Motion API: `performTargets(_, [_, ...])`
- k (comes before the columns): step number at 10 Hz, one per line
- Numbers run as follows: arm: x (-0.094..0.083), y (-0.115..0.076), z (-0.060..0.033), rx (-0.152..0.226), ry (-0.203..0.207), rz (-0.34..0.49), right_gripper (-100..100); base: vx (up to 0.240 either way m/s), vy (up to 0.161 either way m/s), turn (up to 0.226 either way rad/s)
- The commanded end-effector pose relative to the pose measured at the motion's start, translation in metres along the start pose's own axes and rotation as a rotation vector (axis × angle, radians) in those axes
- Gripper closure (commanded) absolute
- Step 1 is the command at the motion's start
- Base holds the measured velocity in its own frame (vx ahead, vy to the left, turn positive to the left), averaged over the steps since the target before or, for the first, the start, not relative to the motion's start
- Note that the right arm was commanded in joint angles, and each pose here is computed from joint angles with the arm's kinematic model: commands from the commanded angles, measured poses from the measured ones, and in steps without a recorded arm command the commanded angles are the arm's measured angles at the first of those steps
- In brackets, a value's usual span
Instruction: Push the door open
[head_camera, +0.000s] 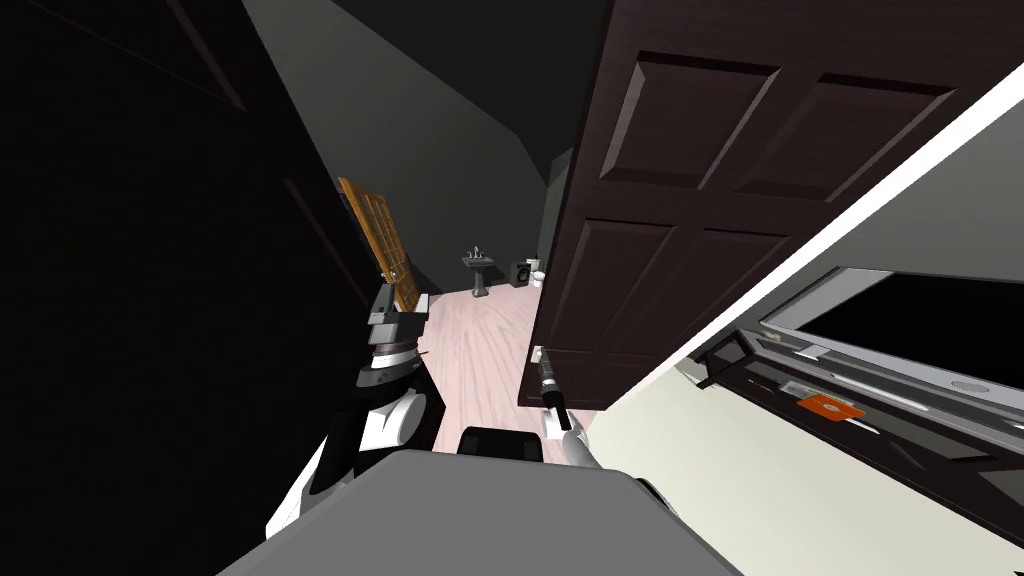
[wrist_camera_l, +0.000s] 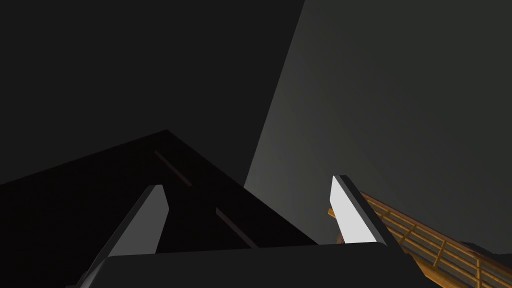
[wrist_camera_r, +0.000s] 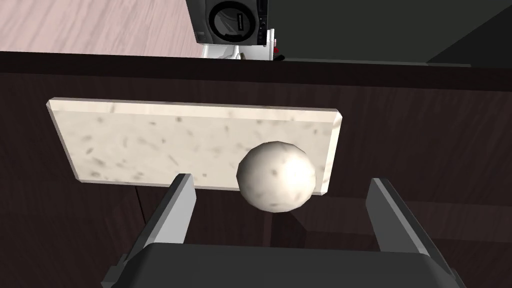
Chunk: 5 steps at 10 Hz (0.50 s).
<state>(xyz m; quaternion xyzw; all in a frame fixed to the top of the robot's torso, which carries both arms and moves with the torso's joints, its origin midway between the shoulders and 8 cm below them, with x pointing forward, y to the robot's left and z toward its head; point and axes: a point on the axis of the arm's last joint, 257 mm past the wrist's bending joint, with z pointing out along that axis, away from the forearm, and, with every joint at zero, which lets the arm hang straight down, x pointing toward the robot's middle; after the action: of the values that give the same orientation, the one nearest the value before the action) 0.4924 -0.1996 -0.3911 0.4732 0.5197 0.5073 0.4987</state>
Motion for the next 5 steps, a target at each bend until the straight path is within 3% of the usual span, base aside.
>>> performTargets(1, [0.0000, 0.0000, 0.0000, 0.000, 0.000, 0.000, -100, 0.094, 0.003, 0.000])
performTargets(2, [0.0000, 0.0000, 0.0000, 0.000, 0.000, 0.000, 100, -0.019, 0.002, -0.004])
performTargets(5, [0.0000, 0.0000, 0.0000, 0.000, 0.000, 0.000, 100, -0.027, -0.001, 0.003])
